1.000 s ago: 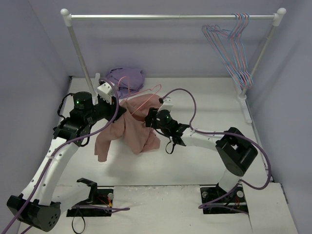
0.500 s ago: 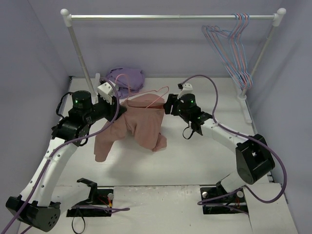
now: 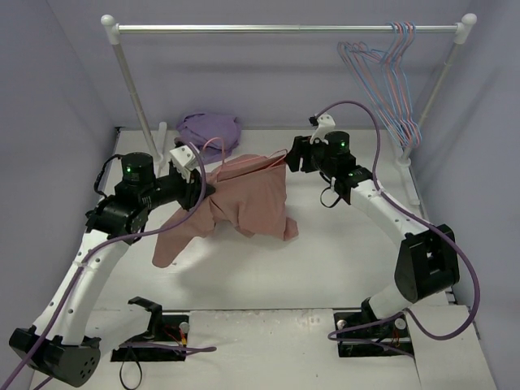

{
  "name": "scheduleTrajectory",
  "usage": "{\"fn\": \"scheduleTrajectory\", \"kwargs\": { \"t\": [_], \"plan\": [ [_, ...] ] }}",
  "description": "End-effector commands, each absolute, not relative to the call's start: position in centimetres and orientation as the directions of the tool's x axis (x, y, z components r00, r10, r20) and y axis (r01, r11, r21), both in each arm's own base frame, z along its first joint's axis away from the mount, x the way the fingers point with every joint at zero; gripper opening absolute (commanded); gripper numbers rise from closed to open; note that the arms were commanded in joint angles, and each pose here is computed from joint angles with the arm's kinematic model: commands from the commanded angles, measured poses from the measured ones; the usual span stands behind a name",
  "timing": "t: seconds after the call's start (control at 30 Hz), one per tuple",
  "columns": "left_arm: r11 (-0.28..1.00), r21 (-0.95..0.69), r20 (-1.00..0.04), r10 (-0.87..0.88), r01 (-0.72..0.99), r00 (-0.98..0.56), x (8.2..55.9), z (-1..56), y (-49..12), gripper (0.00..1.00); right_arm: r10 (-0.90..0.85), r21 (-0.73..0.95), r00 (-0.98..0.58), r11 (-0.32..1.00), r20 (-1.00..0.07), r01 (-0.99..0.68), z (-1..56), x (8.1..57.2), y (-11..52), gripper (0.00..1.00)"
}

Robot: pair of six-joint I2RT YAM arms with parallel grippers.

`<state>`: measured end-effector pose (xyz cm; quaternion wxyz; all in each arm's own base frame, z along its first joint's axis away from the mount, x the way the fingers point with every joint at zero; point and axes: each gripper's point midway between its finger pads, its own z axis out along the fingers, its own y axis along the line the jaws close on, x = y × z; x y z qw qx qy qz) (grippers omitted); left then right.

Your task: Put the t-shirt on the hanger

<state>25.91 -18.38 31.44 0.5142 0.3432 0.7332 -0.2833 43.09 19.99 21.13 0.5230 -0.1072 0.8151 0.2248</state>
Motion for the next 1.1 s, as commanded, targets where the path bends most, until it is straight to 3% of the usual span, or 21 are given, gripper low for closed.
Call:
{"fn": "scheduleTrajectory", "kwargs": {
  "t": [0.0, 0.43, 0.63, 0.77, 0.87, 1.07],
  "plan": [
    [0.592, 0.062, -0.969, 0.229, 0.804, -0.093, 25.4, 35.5, -17.8, 0.0, 0.032, 0.148, -0.351, 0.94, -0.936, -0.307, 22.9, 45.7, 16.1, 0.57],
    [0.534, -0.006, -0.9, 0.365, 0.845, -0.238, 25.9, 31.0, -18.0, 0.0, -0.011, 0.072, -0.223, 0.929, -0.975, -0.364, 28.6, 45.2, 16.1, 0.47],
    [0.459, -0.056, -0.901, 0.359, 0.887, -0.243, 25.6, 31.4, -19.4, 0.0, -0.063, 0.013, -0.15, 0.89, -0.987, -0.456, 31.8, 44.4, 17.6, 0.28],
    [0.421, -0.073, -0.884, 0.393, 0.904, -0.254, 25.5, 31.2, -19.7, 0.0, -0.11, -0.042, -0.103, 0.857, -0.988, -0.514, 34.3, 44.0, 18.7, 0.09],
    [0.37, -0.087, -0.899, 0.371, 0.925, -0.233, 24.9, 32.0, -20.4, 0.0, -0.132, -0.076, -0.058, 0.818, -0.99, -0.57, 36.3, 43.5, 19.8, 0.04],
    [0.251, -0.152, -0.905, 0.354, 0.956, -0.237, 23.4, 32.8, -21.7, 0.0, -0.165, -0.12, -0.004, 0.733, -0.986, -0.669, 39.6, 43.4, 22.6, 0.04]
  ]
}}
